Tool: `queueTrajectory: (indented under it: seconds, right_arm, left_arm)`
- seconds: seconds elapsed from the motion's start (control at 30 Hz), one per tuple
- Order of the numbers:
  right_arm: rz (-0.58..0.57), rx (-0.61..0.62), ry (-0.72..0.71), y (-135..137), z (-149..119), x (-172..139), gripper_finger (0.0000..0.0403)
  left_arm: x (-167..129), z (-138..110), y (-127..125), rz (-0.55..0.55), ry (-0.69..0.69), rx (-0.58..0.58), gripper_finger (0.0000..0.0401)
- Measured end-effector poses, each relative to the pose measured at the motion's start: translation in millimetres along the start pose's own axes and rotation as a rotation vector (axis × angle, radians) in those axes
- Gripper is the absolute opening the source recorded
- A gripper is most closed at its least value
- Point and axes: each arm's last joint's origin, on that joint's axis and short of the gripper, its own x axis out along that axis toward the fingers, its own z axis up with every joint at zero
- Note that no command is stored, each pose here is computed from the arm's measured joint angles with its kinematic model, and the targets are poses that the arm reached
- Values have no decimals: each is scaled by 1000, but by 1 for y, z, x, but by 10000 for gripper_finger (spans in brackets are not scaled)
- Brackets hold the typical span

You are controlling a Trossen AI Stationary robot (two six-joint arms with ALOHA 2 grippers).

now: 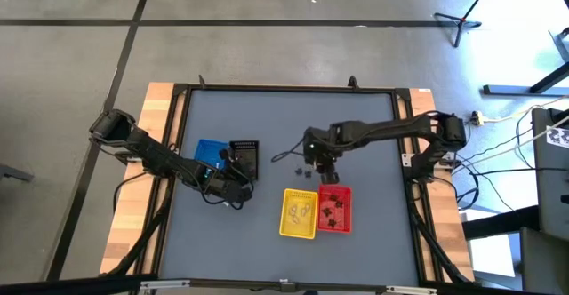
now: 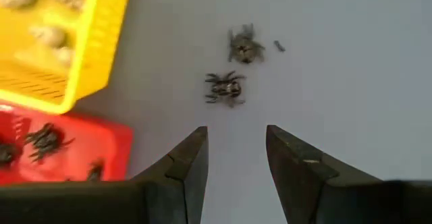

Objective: Sort Halloween decoration
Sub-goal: Put the spider toy into the red bin

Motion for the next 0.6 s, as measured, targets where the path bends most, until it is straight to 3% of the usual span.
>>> queueTrajectory:
  seconds: [0.17, 0.6]
  right_arm:
    - [-23, 37, -59, -15, -8, 9, 147]
    - [-15, -20, -168, -5, -6, 23, 147]
  left_arm:
    - [0, 0, 0, -1, 0, -1, 115]
    - [0, 0, 0, -2, 0, -1, 115]
